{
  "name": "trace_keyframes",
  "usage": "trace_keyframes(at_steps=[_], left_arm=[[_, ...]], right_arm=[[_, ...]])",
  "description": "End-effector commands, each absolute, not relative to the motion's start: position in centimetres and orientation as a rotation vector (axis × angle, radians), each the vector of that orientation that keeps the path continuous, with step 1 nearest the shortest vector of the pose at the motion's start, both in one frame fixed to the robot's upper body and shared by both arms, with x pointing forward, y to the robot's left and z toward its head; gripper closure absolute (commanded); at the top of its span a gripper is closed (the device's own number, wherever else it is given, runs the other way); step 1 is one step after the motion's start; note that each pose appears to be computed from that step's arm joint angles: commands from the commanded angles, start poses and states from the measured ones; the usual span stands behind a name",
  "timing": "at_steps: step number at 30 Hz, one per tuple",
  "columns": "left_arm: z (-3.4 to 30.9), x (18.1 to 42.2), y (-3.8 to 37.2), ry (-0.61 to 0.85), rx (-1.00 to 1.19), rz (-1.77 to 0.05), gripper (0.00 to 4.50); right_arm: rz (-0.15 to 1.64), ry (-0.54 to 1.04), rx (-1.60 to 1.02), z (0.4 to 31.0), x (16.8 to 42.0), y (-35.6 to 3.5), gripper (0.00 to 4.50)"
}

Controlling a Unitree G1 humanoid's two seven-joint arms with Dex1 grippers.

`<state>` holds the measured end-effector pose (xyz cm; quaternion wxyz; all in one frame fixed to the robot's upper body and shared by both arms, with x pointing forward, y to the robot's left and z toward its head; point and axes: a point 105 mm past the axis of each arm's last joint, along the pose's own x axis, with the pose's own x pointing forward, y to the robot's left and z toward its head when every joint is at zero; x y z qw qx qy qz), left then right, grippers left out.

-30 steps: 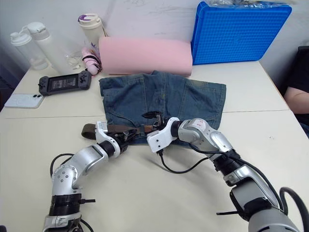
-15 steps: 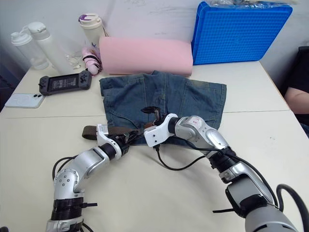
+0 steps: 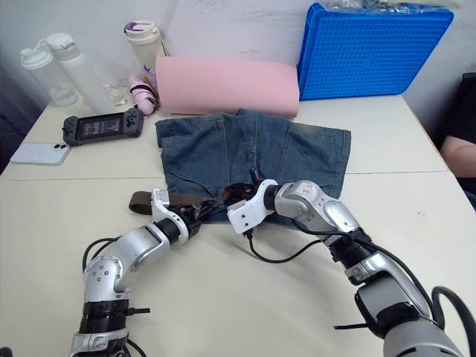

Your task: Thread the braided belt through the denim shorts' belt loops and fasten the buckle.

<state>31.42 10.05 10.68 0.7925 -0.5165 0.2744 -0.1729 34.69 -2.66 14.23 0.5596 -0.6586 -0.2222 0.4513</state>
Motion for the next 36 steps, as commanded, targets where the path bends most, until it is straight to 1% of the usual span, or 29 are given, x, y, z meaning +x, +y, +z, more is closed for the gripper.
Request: trace_keyframes(at_steps=[1,2,4,5,6,7,8,10,11,13,16,20,21,23,24,25,27,28,32,36], left_arm=[[10.2,30.9,10.1,0.623,-1.115,-0.389,4.5],[10.2,30.8,10.4,0.624,-1.125,-0.389,4.5],[10.4,30.4,11.1,0.613,-1.126,-0.4,3.65],[10.5,30.1,11.5,0.614,-1.129,-0.405,3.36],[10.5,29.9,11.8,0.616,-1.131,-0.408,2.88],[10.8,29.7,12.4,0.604,-1.152,-0.408,2.5],[11.0,29.5,12.9,0.595,-1.165,-0.413,1.96],[12.1,29.1,13.8,0.55,-1.179,-0.466,1.3],[13.0,28.9,14.2,0.509,-1.196,-0.503,0.83],[14.9,28.6,14.8,0.426,-1.186,-0.584,0.08],[17.2,28.2,16.5,0.297,-1.171,-0.645,0.08],[18.7,27.6,17.4,0.254,-1.091,-0.702,0.08],[19.0,27.4,17.4,0.256,-1.054,-0.717,0.08],[19.6,26.7,16.6,0.259,-0.862,-0.773,0.08],[19.7,26.1,16.1,0.271,-0.802,-0.809,0.08],[19.8,25.9,16.0,0.264,-0.752,-0.821,0.08],[21.0,26.2,16.6,0.148,-0.678,-0.803,0.08],[21.3,26.1,16.7,0.12,-0.625,-0.813,0.08],[21.9,25.5,16.7,0.095,-0.515,-0.903,0.08],[23.2,25.1,16.7,0.056,-0.415,-0.993,0.08]], right_arm=[[1.052,-0.593,-1.552,15.5,34.2,-2.1,4.46],[1.049,-0.592,-1.552,15.6,34.2,-2.2,4.46],[1.042,-0.593,-1.552,15.9,34.3,-2.3,4.5],[1.039,-0.595,-1.55,16.1,34.3,-2.4,4.5],[1.037,-0.596,-1.549,16.2,34.3,-2.4,4.5],[1.03,-0.604,-1.546,16.6,34.4,-2.5,4.5],[1.023,-0.612,-1.542,16.9,34.4,-2.5,4.5],[1.005,-0.641,-1.534,18.0,34.5,-2.5,4.5],[0.997,-0.655,-1.53,18.6,34.6,-2.4,4.5],[0.98,-0.682,-1.528,20.0,34.8,-2.5,4.5],[0.962,-0.71,-1.531,22.4,35.1,-3.2,4.5],[0.949,-0.716,-1.521,25.3,35.5,-4.8,4.5],[0.943,-0.716,-1.532,25.9,35.6,-5.3,4.5],[0.923,-0.699,-1.568,26.9,35.9,-6.9,4.5],[0.918,-0.688,-1.579,27.2,36.0,-7.7,4.5],[0.915,-0.671,-1.59,27.4,36.1,-8.5,4.5],[0.914,-0.639,-1.599,27.4,36.2,-9.8,4.5],[0.915,-0.618,-1.598,27.2,36.2,-10.6,4.5],[0.909,-0.541,-1.615,26.6,36.4,-13.0,4.5],[0.847,-0.46,-1.619,26.5,36.7,-15.7,4.5]])
